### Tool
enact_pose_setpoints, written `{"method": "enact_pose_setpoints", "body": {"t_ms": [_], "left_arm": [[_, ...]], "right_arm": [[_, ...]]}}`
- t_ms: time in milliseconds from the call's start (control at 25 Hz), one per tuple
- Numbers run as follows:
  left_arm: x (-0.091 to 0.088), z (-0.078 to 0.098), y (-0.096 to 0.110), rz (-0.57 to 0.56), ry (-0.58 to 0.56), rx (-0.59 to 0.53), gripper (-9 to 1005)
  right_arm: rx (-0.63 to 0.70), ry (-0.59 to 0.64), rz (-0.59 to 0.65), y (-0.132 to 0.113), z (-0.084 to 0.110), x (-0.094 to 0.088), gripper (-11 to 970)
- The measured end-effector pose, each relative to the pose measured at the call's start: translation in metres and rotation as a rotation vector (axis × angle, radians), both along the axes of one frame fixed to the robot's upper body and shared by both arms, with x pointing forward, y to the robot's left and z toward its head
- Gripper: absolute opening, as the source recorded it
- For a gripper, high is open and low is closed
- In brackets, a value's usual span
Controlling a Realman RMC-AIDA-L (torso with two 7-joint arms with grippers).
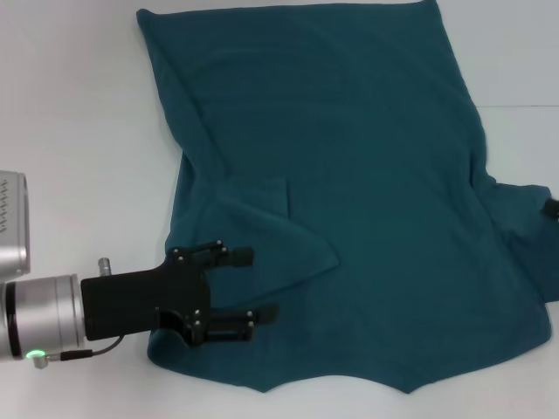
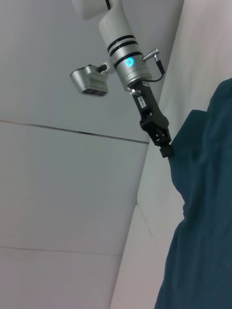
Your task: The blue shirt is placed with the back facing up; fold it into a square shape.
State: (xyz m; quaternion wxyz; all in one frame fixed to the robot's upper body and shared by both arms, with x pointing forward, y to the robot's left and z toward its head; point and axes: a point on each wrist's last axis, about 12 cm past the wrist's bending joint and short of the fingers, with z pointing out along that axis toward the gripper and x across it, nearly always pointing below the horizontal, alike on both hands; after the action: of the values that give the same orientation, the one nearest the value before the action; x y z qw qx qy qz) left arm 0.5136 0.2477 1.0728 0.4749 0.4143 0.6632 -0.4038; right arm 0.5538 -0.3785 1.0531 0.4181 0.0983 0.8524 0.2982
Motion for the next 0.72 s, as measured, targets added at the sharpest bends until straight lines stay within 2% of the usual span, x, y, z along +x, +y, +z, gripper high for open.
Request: {"method": "enact_pose_setpoints", "body": {"t_ms": [440,720], "left_arm": [[-0.0018,-0.0011,0.0016,0.012,0.002,-0.007,846],[-0.0018,-0.0012,0.0018,0.013,-0.001,-0.006,846]], "right_arm": [[0.002,-0.059,-0.047,-0.0041,0.0034,0.0028,-1],[-0.011,-0.004,-0.038,-0.0045,0.0009,0.0051,42]]}}
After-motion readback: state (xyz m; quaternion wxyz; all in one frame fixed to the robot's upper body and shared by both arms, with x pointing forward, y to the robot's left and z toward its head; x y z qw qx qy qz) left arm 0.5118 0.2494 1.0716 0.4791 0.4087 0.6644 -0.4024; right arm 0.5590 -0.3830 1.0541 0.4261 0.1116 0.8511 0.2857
